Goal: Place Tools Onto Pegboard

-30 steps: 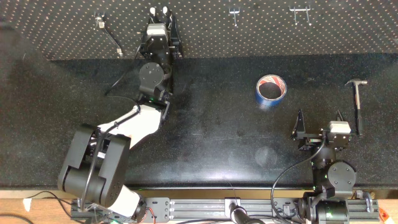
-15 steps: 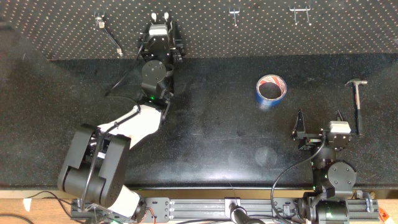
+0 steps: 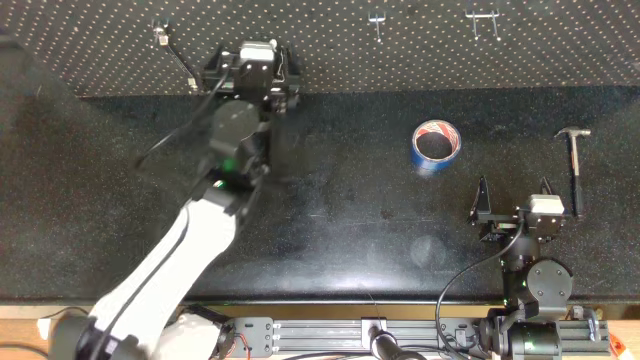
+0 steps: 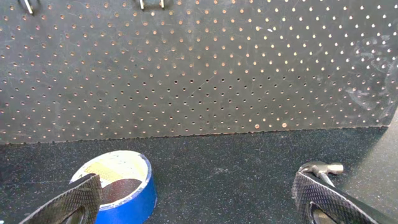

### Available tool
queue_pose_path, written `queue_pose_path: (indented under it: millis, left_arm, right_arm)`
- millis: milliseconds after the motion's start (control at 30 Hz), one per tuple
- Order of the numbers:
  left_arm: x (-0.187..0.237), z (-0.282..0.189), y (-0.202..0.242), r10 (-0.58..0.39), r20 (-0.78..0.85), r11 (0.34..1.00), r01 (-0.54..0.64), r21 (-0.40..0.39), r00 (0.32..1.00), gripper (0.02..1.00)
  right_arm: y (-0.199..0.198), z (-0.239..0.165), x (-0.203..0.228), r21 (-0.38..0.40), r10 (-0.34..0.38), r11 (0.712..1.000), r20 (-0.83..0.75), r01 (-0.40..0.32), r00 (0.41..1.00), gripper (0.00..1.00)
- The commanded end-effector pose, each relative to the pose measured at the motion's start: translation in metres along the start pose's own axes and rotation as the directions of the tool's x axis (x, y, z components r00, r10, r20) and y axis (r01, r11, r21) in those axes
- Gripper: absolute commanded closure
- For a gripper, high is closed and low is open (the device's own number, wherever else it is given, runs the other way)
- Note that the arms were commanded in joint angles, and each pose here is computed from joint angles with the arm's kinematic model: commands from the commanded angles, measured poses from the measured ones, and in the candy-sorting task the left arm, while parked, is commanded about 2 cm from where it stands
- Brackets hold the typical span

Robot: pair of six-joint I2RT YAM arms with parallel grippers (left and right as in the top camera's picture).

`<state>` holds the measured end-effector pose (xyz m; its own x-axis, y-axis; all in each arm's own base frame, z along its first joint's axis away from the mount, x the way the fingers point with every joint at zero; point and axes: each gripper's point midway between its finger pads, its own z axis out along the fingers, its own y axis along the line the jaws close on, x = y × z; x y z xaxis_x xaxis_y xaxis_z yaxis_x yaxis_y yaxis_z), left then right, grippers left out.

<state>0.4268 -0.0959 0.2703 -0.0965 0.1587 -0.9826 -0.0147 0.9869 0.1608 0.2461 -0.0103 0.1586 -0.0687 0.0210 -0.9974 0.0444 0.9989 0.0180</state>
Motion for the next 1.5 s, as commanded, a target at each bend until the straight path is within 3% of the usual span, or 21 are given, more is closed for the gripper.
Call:
queue_pose_path:
  millis: [33, 167, 300, 500, 667, 900, 1067, 1367, 1500]
  left_arm:
    - [-0.026, -0.049, 0.022, -0.006, -0.021, 1.000, 0.006, 0.022, 1.000, 0.023]
    - [-0.028, -0.081, 0.009, -0.090, -0.070, 0.980, 0.101, 0.169, 0.993, 0.023]
    - [-0.015, -0.107, 0.025, -0.066, -0.141, 0.987, 0.085, 0.135, 0.988, 0.023]
    - [0.017, -0.165, 0.017, -0.087, -0.302, 0.950, 0.171, 0.262, 0.949, 0.025]
    - [0.072, -0.207, 0.021, -0.112, -0.524, 0.937, 0.266, 0.228, 0.844, 0.025]
    - [0.100, -0.216, 0.058, -0.282, -0.385, 0.935, 0.342, 0.095, 0.879, 0.020]
    - [0.118, -0.193, 0.058, -0.331, -0.218, 0.925, 0.361, 0.114, 0.918, 0.023]
    - [0.130, -0.169, 0.054, -0.357, 0.026, 0.922, 0.348, 0.168, 0.934, 0.023]
    - [0.141, -0.169, 0.053, -0.230, 0.005, 0.962, 0.226, 0.154, 0.973, 0.023]
  right_arm:
    - [0.000, 0.000, 0.002, 0.000, -0.013, 1.000, -0.005, 0.013, 1.000, 0.001]
    - [0.000, 0.000, 0.002, 0.000, -0.013, 1.000, -0.005, 0.013, 1.000, 0.001]
    - [0.000, 0.000, 0.002, 0.000, -0.013, 1.000, -0.005, 0.013, 1.000, 0.001]
    - [0.000, 0.000, 0.002, 0.000, -0.013, 1.000, -0.005, 0.013, 1.000, 0.001]
    - [0.000, 0.000, 0.002, 0.000, -0.013, 1.000, -0.005, 0.013, 1.000, 0.001]
    - [0.000, 0.000, 0.002, 0.000, -0.014, 1.000, -0.005, 0.014, 1.000, 0.001]
    - [0.000, 0.000, 0.002, 0.000, -0.013, 1.000, -0.005, 0.013, 1.000, 0.001]
    - [0.000, 0.000, 0.002, 0.000, -0.013, 1.000, -0.005, 0.013, 1.000, 0.001]
    - [0.000, 0.000, 0.002, 0.000, -0.014, 1.000, -0.005, 0.014, 1.000, 0.001]
